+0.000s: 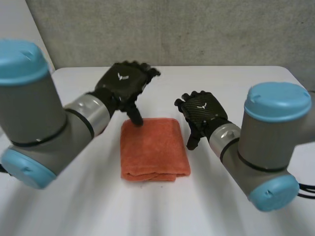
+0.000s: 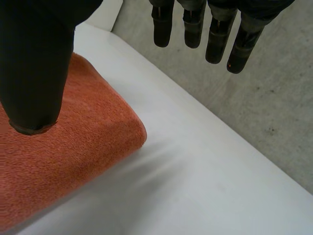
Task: Fold the laundry.
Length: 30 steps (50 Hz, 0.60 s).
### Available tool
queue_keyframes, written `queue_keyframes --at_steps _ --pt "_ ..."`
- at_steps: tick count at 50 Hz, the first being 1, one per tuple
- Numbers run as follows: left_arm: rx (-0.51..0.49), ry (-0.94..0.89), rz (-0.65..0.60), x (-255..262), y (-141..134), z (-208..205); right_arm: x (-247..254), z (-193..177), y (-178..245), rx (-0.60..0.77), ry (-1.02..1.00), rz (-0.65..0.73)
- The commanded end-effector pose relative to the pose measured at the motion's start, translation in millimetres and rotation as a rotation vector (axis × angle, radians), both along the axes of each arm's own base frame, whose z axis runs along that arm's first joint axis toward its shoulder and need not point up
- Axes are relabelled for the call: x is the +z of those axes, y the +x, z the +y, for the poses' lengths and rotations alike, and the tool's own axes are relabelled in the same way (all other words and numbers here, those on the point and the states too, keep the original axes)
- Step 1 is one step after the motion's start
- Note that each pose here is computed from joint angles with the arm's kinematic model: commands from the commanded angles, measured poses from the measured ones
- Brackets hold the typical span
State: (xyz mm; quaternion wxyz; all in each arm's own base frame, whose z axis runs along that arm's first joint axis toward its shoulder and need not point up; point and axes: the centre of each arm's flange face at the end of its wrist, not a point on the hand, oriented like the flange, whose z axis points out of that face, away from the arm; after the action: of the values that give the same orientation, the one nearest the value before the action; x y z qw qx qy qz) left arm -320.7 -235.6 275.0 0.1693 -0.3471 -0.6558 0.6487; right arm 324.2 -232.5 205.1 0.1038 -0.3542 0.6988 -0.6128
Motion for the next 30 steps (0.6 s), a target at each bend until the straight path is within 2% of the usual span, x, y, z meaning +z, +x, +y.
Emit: queue_keyframes --at_steps 1,9,17,30 --pt "-0.105 0.074 0.050 33 -2 13 -28 34 0 0.049 0.058 0.014" --pt "-0.126 0.123 0.056 39 1 9 -50 48 12 0.088 0.085 -0.049" --pt "-0.127 0.136 0.052 35 0 8 -86 63 35 0.154 0.123 0.000" --pt "-0.130 0.152 0.045 29 -2 8 -100 47 51 0.128 -0.002 0.029"
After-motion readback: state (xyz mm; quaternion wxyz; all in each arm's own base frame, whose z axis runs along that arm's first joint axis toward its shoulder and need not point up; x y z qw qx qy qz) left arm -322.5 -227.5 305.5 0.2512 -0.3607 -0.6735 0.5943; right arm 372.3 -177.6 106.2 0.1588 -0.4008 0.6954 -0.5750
